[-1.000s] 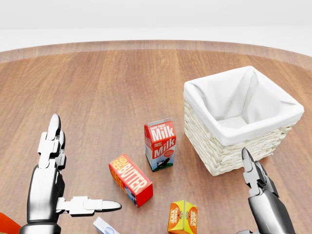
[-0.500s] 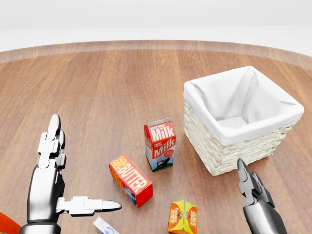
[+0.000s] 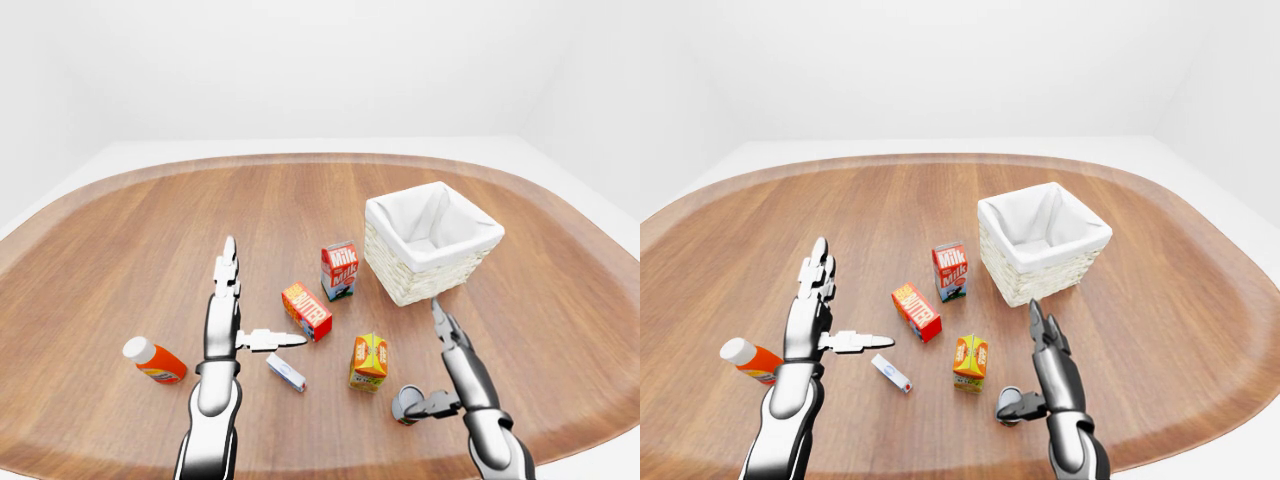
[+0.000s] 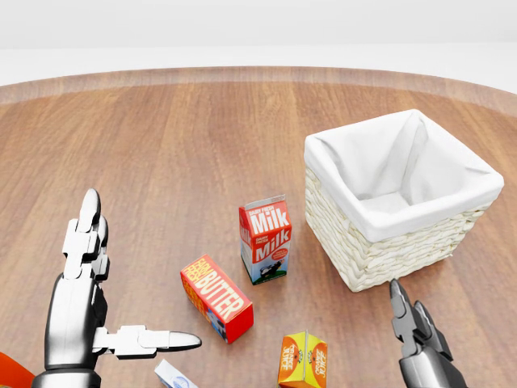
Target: Pick up the alphabet soup and the tomato sauce, and put them in the basket.
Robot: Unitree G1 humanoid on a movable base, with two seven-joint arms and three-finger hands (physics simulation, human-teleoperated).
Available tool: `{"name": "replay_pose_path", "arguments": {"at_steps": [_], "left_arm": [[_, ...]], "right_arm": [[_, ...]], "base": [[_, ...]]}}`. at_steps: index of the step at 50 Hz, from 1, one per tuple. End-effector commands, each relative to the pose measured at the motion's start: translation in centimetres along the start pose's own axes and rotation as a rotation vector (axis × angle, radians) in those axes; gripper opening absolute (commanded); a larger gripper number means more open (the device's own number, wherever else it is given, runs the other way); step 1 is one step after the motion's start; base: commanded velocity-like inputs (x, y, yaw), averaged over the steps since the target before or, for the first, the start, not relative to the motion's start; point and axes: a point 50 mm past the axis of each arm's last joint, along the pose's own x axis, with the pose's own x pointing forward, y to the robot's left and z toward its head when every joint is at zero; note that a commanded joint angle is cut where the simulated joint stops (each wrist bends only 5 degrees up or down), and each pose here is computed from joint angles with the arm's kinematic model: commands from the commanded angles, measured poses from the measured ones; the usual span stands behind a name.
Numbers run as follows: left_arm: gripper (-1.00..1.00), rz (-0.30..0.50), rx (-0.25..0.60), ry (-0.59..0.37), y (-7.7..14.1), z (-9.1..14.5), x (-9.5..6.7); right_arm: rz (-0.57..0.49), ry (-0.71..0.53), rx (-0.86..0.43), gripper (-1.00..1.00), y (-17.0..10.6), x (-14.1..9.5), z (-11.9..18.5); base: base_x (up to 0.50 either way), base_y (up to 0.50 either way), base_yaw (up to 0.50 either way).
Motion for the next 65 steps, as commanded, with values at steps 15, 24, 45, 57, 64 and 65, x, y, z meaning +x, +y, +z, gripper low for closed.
{"name": "replay_pose_path", "arguments": {"at_steps": [15,24,45,57,64,65], "left_arm": [[1.0,-0.002,-0.001,0.0,0.0,0.0,0.0],[1.0,-0.003,-0.001,0.0,0.0,0.0,0.0],[1.0,-0.003,-0.001,0.0,0.0,0.0,0.0],[1.0,-0.003,-0.001,0.0,0.0,0.0,0.0],[1.0,-0.003,-0.001,0.0,0.0,0.0,0.0],[1.0,-0.002,-0.001,0.0,0.0,0.0,0.0]], "right_arm": [[0.024,0.043,-0.021,1.0,1.4,-0.1,-1.1],[0.036,0.057,-0.036,1.0,2.0,-0.1,-1.5],[0.054,0.081,-0.061,1.0,3.0,-0.1,-2.3],[0.063,0.095,-0.077,1.0,3.5,-0.1,-2.8],[0.07,0.103,-0.088,1.0,3.8,-0.1,-3.1],[0.072,0.104,-0.089,1.0,3.9,-0.1,-3.1]], "base": [[0.0,0.0,0.0],[0.0,0.0,0.0],[0.0,0.0,0.0],[0.0,0.0,0.0],[0.0,0.0,0.0],[0.0,0.0,0.0]]}}
